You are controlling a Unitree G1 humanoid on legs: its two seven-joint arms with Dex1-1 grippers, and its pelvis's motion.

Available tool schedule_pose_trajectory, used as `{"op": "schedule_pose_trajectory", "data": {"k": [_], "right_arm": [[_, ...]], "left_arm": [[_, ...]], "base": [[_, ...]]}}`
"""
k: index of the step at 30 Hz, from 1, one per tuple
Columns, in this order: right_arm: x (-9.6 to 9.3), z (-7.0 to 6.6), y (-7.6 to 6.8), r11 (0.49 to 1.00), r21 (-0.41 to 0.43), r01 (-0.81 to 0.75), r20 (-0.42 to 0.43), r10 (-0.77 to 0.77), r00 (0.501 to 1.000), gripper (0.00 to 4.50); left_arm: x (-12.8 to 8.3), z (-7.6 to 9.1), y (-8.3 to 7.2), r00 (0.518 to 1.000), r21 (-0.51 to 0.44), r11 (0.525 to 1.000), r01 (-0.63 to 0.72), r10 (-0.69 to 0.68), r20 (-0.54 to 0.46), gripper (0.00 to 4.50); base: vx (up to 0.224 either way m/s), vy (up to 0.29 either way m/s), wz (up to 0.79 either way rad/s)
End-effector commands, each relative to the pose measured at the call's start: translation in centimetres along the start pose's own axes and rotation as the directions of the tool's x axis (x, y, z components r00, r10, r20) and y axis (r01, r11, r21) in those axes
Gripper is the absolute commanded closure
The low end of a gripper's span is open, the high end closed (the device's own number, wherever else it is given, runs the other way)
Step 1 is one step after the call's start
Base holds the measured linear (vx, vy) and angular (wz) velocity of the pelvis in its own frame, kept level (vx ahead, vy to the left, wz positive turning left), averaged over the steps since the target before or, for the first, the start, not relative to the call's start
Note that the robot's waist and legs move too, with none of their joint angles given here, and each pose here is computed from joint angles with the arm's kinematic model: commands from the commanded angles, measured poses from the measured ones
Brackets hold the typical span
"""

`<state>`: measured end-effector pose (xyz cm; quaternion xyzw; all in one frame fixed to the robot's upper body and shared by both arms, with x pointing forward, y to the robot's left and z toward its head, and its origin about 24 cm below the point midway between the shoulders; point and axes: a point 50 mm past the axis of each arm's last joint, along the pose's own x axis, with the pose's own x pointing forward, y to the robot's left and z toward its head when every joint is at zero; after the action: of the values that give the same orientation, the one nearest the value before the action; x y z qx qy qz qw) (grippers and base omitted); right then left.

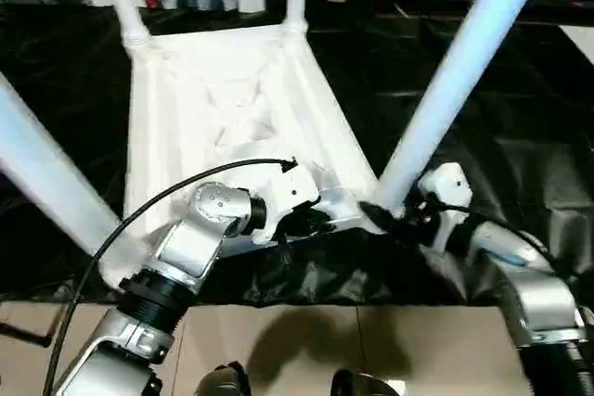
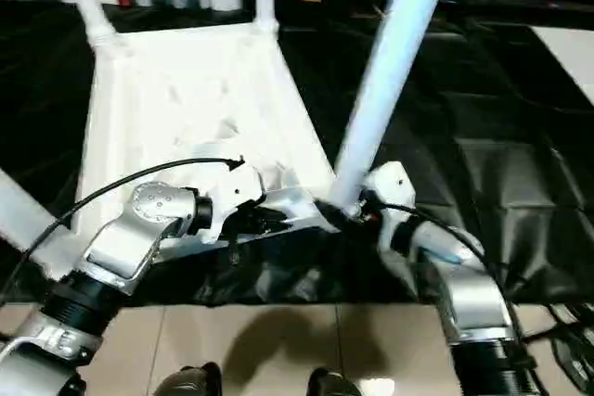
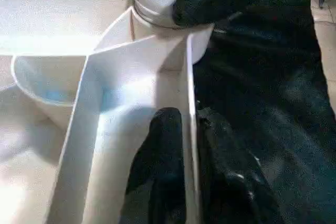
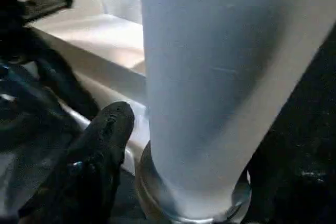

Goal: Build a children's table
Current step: Rotate leg to tighten

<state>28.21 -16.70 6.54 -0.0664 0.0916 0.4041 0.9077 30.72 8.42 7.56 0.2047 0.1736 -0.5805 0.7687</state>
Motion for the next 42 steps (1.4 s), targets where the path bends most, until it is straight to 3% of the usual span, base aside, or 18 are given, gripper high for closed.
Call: {"op": "schedule_pose_trajectory", "data": {"k": [1,9,16,19,24,29,30,42], "right_arm": [[0.6,-1.6,1.6,0.993,0.051,-0.111,-0.059,0.114,0.992,1.17],[0.9,-1.5,1.4,0.991,0.045,-0.126,-0.055,0.129,0.990,1.17],[1.0,-1.6,1.4,0.989,0.038,-0.140,-0.056,0.142,0.988,1.17],[1.1,-1.5,1.5,0.986,0.031,-0.163,-0.054,0.164,0.985,1.17],[0.5,-1.5,1.6,0.959,0.016,-0.283,-0.080,0.283,0.956,1.17],[0.2,-1.3,1.3,0.938,0.008,-0.346,-0.098,0.345,0.933,1.17],[0.2,-1.2,1.2,0.936,0.005,-0.352,-0.099,0.351,0.931,1.44],[0.5,-0.9,0.7,0.898,-0.005,-0.440,-0.132,0.435,0.891,2.30]], "left_arm": [[-0.1,-1.2,0.3,0.997,-0.028,0.999,-0.038,0.036,-0.068,3.77],[-0.9,-1.4,0.3,0.997,-0.052,0.998,-0.033,0.029,-0.073,3.77],[-1.3,-1.5,0.2,0.998,-0.084,0.996,-0.003,-0.002,-0.058,4.44],[-1.3,-1.4,0.1,0.999,-0.086,0.996,0.010,-0.013,-0.043,4.44],[-1.1,-0.8,-0.6,0.991,-0.026,0.991,0.128,-0.127,0.031,4.44],[-1.0,-1.0,-1.0,0.976,0.000,0.977,0.215,-0.215,0.024,4.44],[-1.0,-1.1,-1.0,0.974,0.005,0.974,0.224,-0.225,0.016,4.50],[-1.2,-1.7,-0.2,0.964,0.024,0.964,0.264,-0.263,-0.028,4.50]], "base": [[0.000,0.000,0.00],[0.000,0.000,0.00],[0.000,0.000,0.00],[0.000,0.000,0.00],[0.000,0.000,0.00],[0.000,0.000,0.00],[0.000,0.000,0.00],[0.000,0.000,0.00]]}}
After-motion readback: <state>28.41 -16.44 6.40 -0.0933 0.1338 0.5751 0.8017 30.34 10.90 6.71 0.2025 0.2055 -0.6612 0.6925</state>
